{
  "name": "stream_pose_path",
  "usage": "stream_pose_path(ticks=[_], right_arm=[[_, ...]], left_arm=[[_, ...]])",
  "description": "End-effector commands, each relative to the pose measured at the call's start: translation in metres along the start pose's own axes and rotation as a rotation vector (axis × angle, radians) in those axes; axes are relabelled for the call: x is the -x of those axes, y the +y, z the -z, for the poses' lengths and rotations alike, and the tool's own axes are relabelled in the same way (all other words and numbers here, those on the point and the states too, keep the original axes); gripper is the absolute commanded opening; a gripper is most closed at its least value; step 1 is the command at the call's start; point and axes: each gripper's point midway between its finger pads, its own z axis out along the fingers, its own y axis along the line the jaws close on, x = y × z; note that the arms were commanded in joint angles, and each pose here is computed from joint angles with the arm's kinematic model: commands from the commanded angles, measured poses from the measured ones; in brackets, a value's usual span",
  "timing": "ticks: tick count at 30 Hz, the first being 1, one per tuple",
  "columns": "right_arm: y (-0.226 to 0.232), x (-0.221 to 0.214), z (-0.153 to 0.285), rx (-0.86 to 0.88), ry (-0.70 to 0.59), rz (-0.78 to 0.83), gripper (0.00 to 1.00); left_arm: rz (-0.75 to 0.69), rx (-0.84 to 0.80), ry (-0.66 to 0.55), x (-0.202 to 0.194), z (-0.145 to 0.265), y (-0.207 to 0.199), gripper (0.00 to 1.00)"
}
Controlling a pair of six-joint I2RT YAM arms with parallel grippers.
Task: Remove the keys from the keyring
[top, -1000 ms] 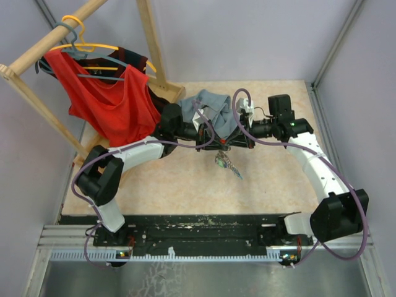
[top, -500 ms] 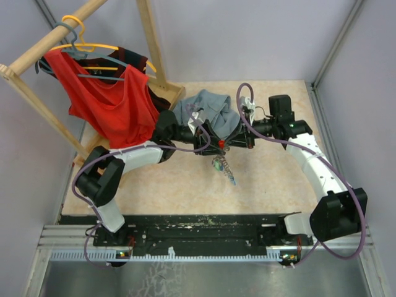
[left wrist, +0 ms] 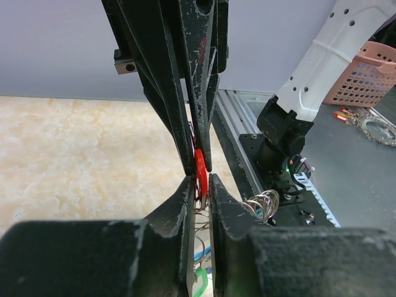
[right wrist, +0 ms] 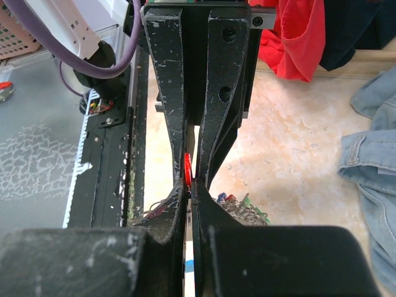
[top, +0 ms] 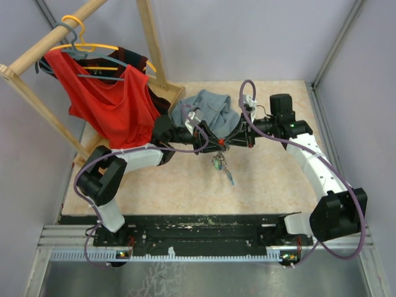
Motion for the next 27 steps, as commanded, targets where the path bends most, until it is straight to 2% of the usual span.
stream_pose_path(ticks=[1, 15, 18, 21, 25, 27], right_arm=[[0.0082, 0.0227, 0.0036, 0.022, -0.045, 0.102, 0.00], [0.0077, 0.0261, 0.0088, 0.004, -0.049, 0.114, 0.00], [0.0071, 0.0257, 0.0088, 0.003, -0.050, 0.113, 0.00], [0.0082, 0.0249, 0.0086, 0.011, -0.052, 0.112, 0.00], [0.0112, 0.0210, 0.0074, 0.032, -0.054, 0.105, 0.00], [0.0126, 0.0187, 0.0067, 0.044, -0.054, 0.106, 0.17]], left_arm=[[-0.006, -0.001, -0.005, -0.0026, -0.0019, 0.0014, 0.17], [-0.001, 0.024, 0.007, -0.0077, 0.0001, 0.0051, 0.22], [-0.001, 0.024, 0.004, -0.0073, 0.0003, 0.0046, 0.16], [-0.004, 0.024, 0.001, -0.0064, 0.0004, 0.0039, 0.00], [-0.012, 0.016, 0.001, -0.0061, 0.0011, 0.0013, 0.00], [-0.013, 0.008, 0.006, -0.0064, 0.0007, 0.0008, 0.00]])
